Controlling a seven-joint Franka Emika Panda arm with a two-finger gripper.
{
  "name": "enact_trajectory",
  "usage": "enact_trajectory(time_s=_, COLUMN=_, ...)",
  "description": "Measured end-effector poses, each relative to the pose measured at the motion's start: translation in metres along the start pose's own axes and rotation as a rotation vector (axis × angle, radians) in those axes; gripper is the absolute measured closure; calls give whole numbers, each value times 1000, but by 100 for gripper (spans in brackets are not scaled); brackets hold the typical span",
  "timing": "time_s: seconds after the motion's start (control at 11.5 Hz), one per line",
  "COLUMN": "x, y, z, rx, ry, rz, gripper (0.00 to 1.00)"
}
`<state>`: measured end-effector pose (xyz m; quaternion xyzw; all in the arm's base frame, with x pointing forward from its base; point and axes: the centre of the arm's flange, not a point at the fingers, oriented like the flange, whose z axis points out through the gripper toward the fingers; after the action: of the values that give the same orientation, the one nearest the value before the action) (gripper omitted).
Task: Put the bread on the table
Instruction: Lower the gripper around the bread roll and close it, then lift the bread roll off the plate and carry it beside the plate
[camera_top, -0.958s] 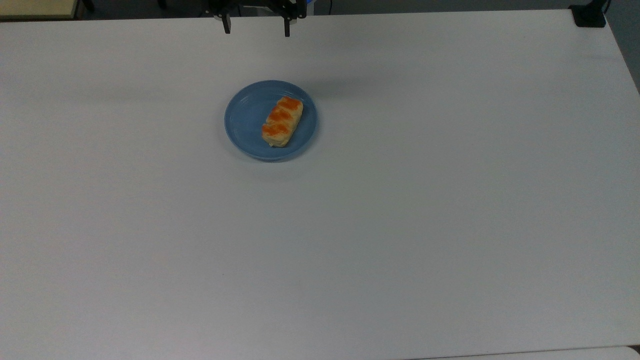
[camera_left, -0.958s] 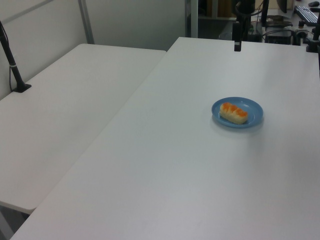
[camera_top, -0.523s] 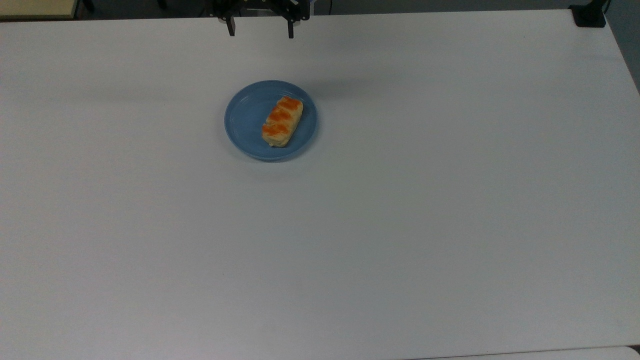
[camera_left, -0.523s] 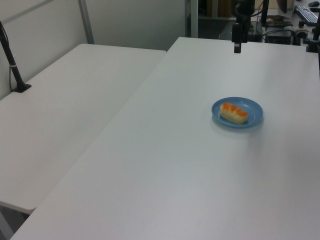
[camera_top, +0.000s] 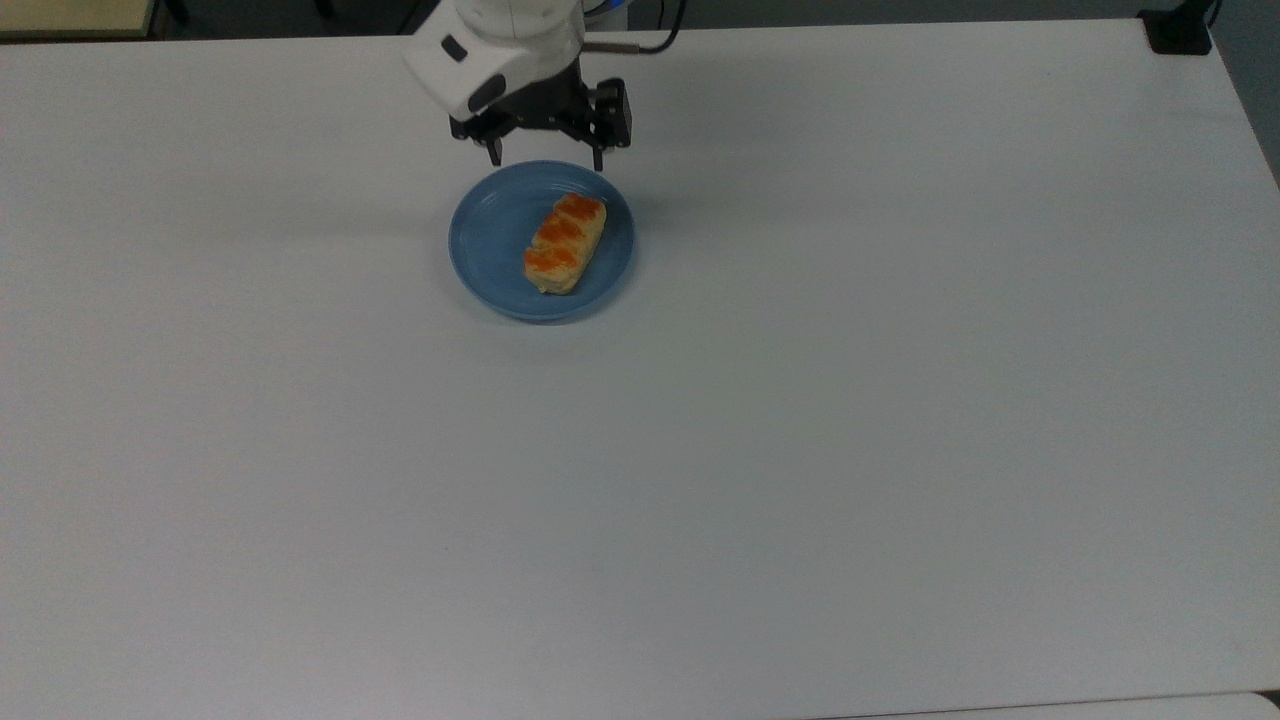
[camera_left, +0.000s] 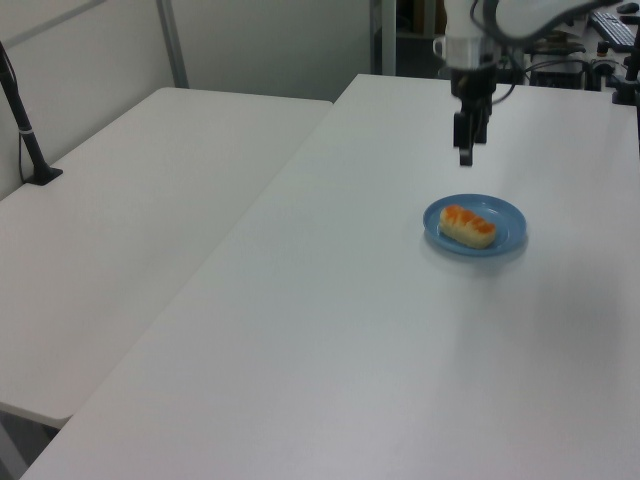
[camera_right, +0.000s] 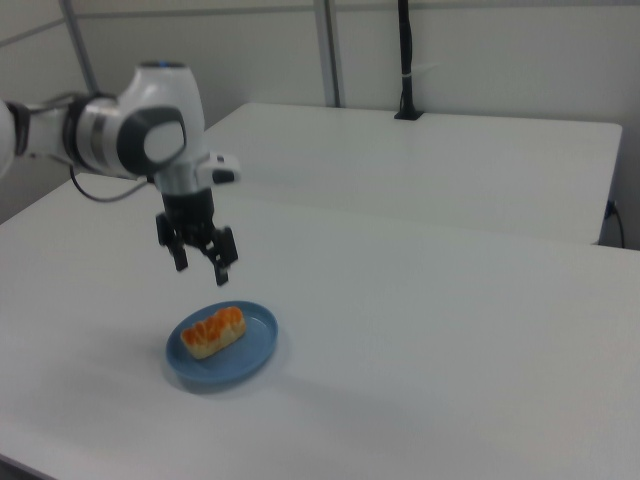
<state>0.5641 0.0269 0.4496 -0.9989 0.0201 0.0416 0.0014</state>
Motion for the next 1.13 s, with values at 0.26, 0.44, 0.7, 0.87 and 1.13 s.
enact_trajectory(time_s=0.26, x=6, y=-6, z=72, rx=-32, ry=-26, rz=14, gripper=0)
enact_trajectory(time_s=0.44, x=7, y=-5, z=107, rx=-55, ry=-20, rz=43, gripper=0)
enact_trajectory(time_s=0.7, x=8, y=-23, z=129, rx=-81, ry=-23, rz=71, gripper=16)
enact_trajectory(time_s=0.87, x=9, y=-25, z=128, rx=-81, ry=-19, rz=75, gripper=48)
enact_trajectory(time_s=1.13, x=7, y=-18, z=110, rx=-88, ry=-33, rz=46, gripper=59)
